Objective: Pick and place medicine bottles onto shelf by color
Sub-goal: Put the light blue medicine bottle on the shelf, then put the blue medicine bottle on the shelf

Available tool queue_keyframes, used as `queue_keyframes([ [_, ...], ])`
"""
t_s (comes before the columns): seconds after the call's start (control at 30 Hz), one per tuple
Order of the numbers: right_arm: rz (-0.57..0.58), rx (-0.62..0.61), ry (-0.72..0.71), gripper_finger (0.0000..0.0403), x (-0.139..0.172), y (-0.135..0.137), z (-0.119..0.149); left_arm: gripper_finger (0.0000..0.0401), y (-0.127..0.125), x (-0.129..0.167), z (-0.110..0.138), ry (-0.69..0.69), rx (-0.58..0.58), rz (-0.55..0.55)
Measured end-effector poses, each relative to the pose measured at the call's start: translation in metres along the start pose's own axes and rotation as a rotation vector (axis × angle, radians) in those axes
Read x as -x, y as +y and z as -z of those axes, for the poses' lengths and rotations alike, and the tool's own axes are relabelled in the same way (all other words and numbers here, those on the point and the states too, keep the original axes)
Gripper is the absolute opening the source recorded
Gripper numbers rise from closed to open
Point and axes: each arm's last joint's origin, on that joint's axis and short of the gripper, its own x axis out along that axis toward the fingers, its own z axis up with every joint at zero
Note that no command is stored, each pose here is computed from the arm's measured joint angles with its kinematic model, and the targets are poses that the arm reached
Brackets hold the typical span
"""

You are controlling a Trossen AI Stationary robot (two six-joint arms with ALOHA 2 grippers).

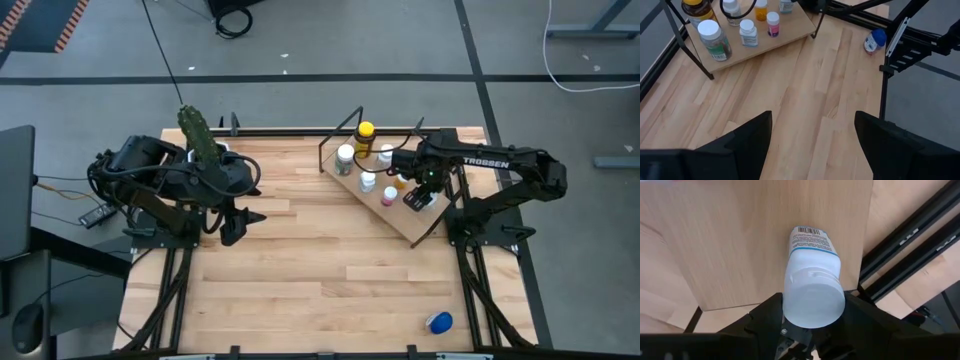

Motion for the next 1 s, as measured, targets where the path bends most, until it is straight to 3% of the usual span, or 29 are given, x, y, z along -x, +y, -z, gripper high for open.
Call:
queue_keyframes([
  [0.33,0.012,-0.04,-0.037,0.0236,0.01,-0.001,-0.001,0.0288,0.0,0.0,0.0,0.001,0.006,-0.001],
  [0.6,0.062,-0.057,0.023,0.0272,0.01,-0.005,0.005,0.0288,0.0,0.0,0.0,0.001,0.02,-0.001],
  [0.77,-0.046,-0.127,0.021,0.0276,0.02,-0.002,0.011,0.0288,0.0,0.0,0.0,0.002,0.016,-0.001],
  [1.0,-0.163,-0.17,-0.14,0.0276,0.068,0.013,0.021,0.0288,-0.001,0.0,0.001,0.023,0.001,0.035],
])
